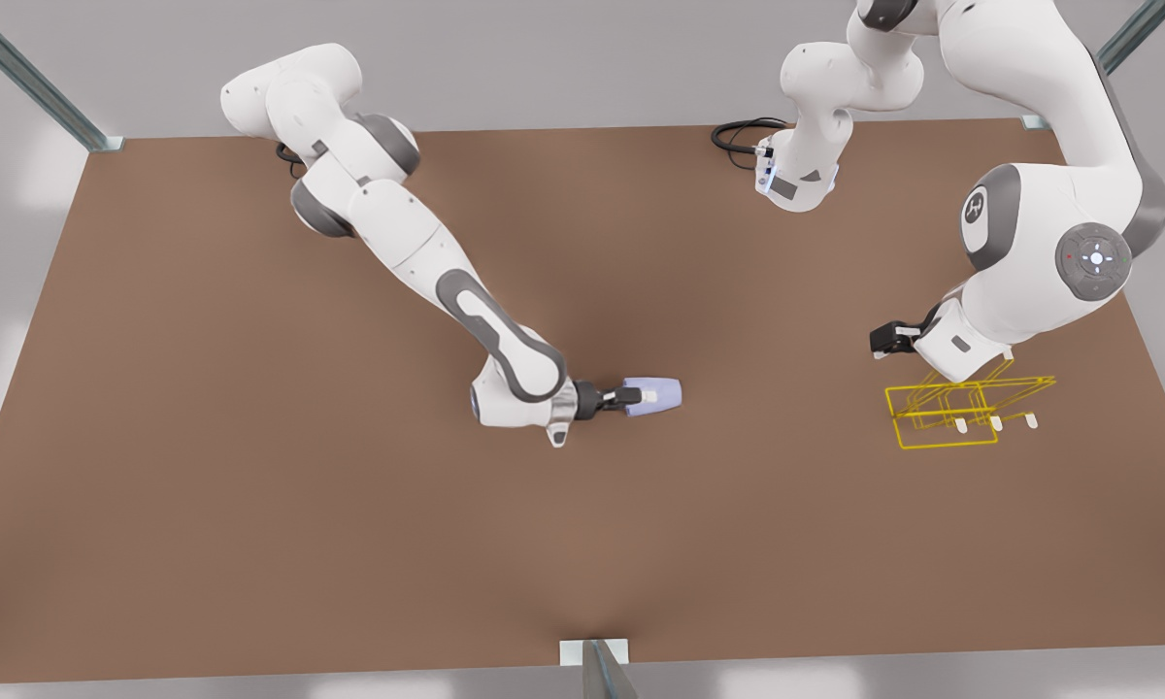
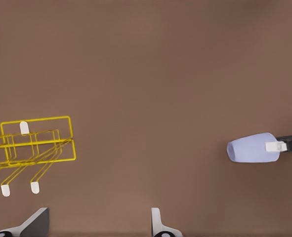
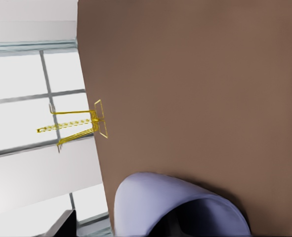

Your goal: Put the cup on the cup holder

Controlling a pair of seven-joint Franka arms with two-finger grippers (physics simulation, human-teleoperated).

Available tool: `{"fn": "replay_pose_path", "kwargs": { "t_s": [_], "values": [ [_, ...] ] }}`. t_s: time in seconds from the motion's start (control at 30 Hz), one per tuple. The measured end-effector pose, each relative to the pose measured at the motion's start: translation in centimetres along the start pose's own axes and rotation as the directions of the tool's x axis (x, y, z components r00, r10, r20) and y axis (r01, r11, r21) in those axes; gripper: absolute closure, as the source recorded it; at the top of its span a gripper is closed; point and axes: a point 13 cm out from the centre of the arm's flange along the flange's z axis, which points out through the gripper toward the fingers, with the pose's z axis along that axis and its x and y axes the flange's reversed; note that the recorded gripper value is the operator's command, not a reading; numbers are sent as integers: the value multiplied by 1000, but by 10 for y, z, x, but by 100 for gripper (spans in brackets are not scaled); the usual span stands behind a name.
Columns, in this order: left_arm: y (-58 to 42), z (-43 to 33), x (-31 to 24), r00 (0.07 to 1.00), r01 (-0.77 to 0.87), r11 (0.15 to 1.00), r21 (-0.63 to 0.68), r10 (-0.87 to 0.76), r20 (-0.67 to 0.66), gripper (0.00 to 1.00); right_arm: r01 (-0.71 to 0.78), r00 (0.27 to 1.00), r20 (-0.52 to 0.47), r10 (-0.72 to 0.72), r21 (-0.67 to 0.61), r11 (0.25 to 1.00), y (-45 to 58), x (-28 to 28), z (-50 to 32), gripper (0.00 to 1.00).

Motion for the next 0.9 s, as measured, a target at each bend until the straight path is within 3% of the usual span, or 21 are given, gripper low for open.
{"fn": "replay_pose_path", "kwargs": {
  "t_s": [0.2, 0.23, 0.27, 0.33, 0.43, 0.57, 0.63, 0.73, 0.9],
  "values": [
    [-9, 2, 0, 1000, 3, 1000, 0, -3, -2, 0, 32, 999, 41, -34, 40, 999, 4, -8, -72, 23],
    [-21, 2, 1, 1000, -8, 1000, 0, 8, -3, 0, 46, 997, 57, -49, 57, 997, 9, -12, -104, 5],
    [-38, 2, 3, 1000, -24, 1000, 1, 24, -3, 0, 69, 995, 71, -76, 99, 993, 6, -17, -144, 0],
    [-82, 1, 10, 999, -47, 998, 38, 47, -6, 0, 128, 982, 103, -161, 270, 954, -33, -51, -284, 0],
    [-166, 28, 23, 999, -19, 992, 124, 23, -34, 0, 267, 946, 19, -325, 523, 809, -18, -42, -500, 0],
    [-274, 90, 26, 983, 182, 963, 201, -180, -28, 0, 372, 900, -182, -397, 795, 479, 55, 1, -661, 0],
    [-290, 119, 8, 939, 340, 916, 212, -342, -30, 0, 349, 907, -202, -370, 852, 390, 84, 8, -708, 0],
    [-295, 150, -18, 824, 554, 805, 213, -567, 3, 0, 312, 929, -213, -304, 892, 328, 105, 23, -737, 0],
    [-279, 213, -12, 558, 817, 543, 196, -830, -23, 0, 230, 965, -162, -207, 902, 367, 95, 32, -744, 0]
  ]
}}
